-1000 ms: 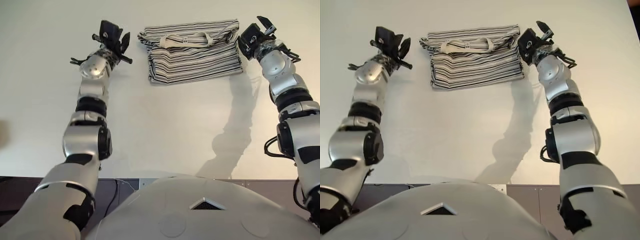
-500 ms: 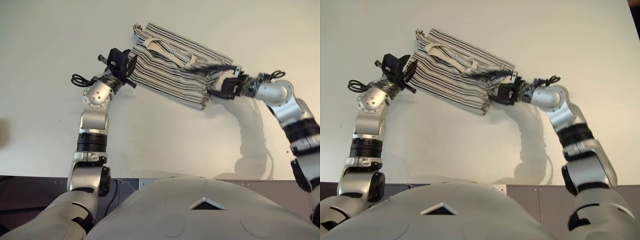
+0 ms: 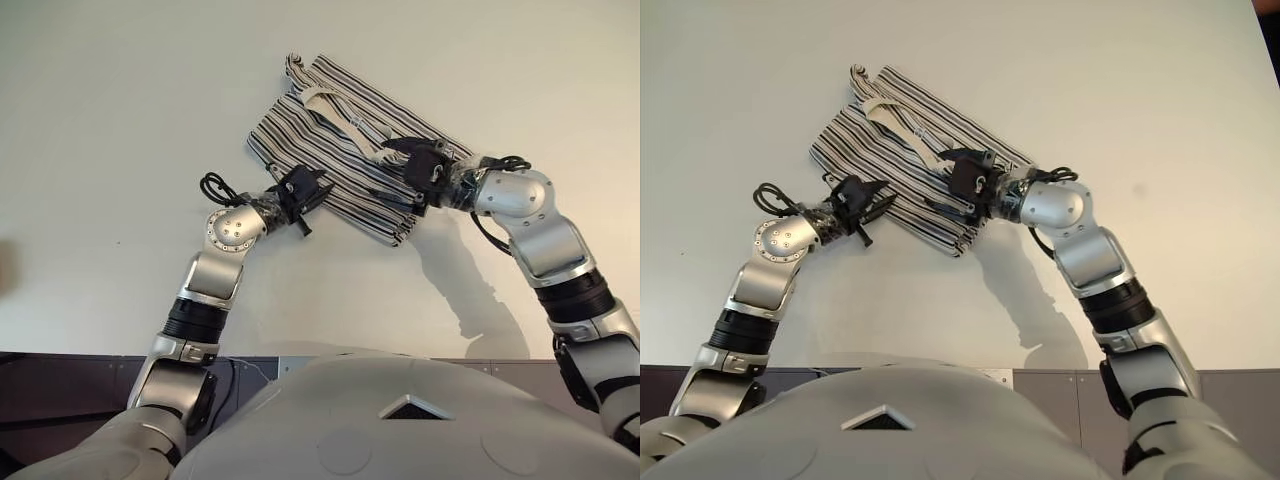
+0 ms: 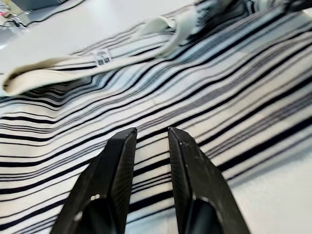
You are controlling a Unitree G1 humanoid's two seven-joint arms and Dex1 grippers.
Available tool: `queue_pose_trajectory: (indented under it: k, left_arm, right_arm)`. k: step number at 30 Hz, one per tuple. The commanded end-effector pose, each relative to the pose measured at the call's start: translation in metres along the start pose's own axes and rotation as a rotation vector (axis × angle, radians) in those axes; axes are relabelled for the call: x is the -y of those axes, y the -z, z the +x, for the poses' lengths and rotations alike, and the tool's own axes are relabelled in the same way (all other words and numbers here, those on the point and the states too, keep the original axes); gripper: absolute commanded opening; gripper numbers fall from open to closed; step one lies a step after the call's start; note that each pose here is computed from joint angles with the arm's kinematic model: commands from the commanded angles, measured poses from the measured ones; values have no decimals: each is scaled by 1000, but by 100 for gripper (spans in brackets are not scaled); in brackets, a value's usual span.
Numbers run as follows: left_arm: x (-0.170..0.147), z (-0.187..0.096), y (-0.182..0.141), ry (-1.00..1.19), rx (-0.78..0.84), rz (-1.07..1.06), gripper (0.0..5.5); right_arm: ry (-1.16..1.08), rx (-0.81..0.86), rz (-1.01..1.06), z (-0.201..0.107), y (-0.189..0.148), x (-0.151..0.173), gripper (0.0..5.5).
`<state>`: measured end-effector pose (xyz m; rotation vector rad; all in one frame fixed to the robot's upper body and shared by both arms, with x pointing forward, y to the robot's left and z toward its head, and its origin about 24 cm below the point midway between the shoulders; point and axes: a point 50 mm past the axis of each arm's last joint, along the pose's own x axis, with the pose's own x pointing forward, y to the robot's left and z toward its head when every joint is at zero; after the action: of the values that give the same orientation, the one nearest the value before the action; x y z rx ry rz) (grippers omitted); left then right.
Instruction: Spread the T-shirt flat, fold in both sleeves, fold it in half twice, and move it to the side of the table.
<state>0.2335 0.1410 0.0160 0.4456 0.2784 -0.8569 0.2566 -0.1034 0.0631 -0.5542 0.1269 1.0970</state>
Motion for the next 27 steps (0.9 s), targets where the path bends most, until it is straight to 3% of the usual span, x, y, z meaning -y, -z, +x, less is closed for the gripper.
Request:
queue_pose_trajectory:
  k: [1, 6, 9, 14, 17, 18, 23, 27]
  left_arm:
    - [13, -5, 15, 82, -110, 42, 118]
    - [17, -16, 30, 124, -203, 68, 118]
    - [17, -23, 31, 152, -217, 78, 118]
    - [15, -32, 31, 144, -220, 77, 118]
    - [11, -36, 27, 119, -201, 79, 118]
    - [7, -36, 25, 103, -194, 80, 118]
    - [-16, -38, 25, 46, -210, 118, 118]
    - [-33, -37, 33, 20, -252, 159, 118]
  right_arm:
    - [161, -114, 24, 7, 19, 26, 358]
    - [361, -228, 99, 9, 46, 64, 358]
    - [712, -98, 280, -7, 42, 110, 358]
    - [788, -88, 208, -22, 43, 110, 358]
    - [688, -5, 132, -16, 23, 102, 358]
    - [598, -48, 70, -10, 25, 94, 358]
    - [202, -391, -192, -19, 80, 63, 358]
    - [-111, -457, -273, -36, 98, 39, 358]
